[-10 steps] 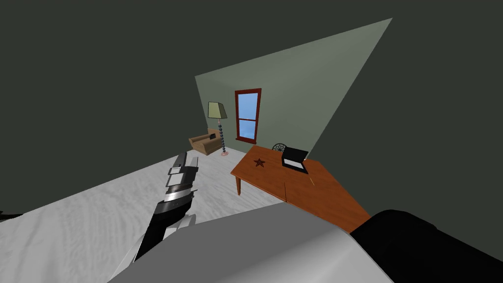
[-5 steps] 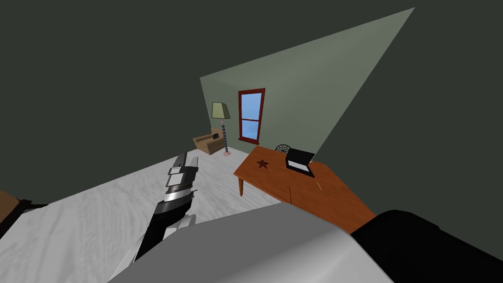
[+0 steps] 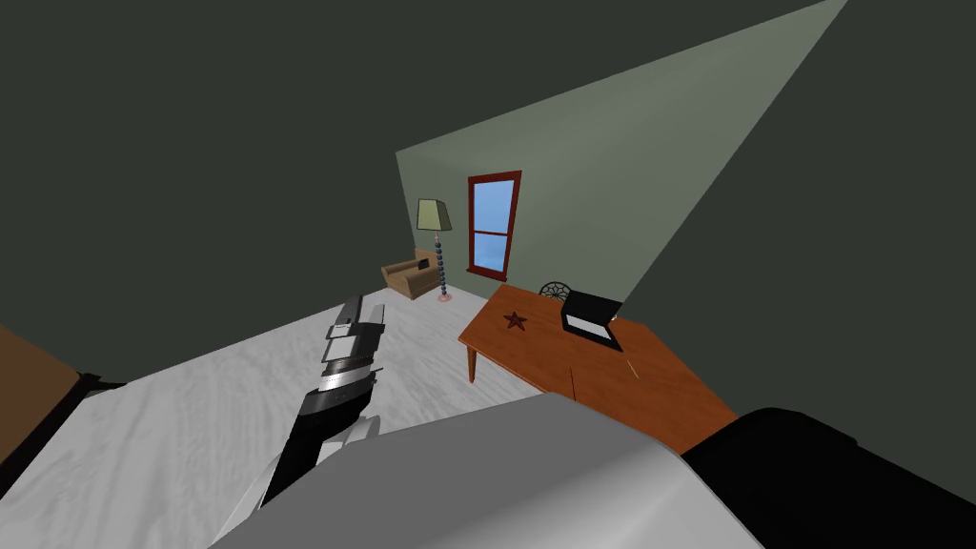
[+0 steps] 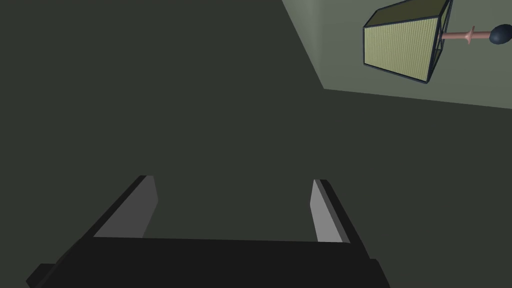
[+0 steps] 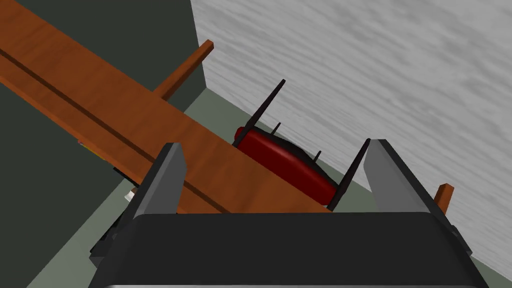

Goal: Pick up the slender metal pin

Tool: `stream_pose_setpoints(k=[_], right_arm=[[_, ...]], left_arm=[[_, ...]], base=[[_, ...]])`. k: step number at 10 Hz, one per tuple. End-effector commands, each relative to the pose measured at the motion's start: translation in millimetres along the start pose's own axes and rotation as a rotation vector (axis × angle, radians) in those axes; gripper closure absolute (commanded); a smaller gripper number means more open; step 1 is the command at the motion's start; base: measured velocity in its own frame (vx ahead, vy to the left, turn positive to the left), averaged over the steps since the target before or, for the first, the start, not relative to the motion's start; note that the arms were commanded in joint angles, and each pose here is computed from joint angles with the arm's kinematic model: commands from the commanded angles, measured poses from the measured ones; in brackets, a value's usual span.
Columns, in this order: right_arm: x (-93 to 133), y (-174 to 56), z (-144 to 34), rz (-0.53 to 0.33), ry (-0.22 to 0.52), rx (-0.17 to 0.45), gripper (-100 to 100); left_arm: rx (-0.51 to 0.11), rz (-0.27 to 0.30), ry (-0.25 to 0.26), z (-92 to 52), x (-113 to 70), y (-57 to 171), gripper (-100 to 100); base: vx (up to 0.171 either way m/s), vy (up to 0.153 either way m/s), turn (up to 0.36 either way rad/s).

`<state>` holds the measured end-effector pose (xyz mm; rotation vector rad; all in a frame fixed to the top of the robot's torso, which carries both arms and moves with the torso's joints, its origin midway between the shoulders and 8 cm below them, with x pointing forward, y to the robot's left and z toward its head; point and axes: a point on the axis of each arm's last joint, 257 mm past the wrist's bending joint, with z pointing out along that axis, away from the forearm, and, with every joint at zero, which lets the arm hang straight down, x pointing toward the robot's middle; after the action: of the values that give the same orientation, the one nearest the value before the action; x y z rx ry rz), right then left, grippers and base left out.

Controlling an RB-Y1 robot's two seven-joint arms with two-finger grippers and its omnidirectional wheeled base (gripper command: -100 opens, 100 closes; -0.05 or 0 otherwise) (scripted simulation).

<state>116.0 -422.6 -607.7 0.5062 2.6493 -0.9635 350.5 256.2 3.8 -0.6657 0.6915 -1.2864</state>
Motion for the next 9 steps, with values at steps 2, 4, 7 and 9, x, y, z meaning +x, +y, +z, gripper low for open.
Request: stream_pose_setpoints(k=[2, 4, 7, 9], right_arm=[[11, -17, 4.7, -0.071, 0.015, 0.067, -100], [15, -32, 7.5, -0.123, 0.020, 0.120, -100], [14, -59, 11.1, -0.213, 0.020, 0.214, -100], [15, -75, 12.8, -0.257, 0.021, 0.262, -100]], left_arm=[[0.000, 0.000, 0.000, 0.0, 0.0, 0, 0], [0.000, 0.000, 0.000, 0.0, 0.0, 0, 0], [0.000, 0.000, 0.000, 0.0, 0.0, 0, 0], [0.000, 0.000, 0.000, 0.0, 0.0, 0, 0]], base=[[0.049, 0.036, 0.063], [0.047, 0.033, 0.059], [0.036, 0.025, 0.059], [0.039, 0.026, 0.044]])
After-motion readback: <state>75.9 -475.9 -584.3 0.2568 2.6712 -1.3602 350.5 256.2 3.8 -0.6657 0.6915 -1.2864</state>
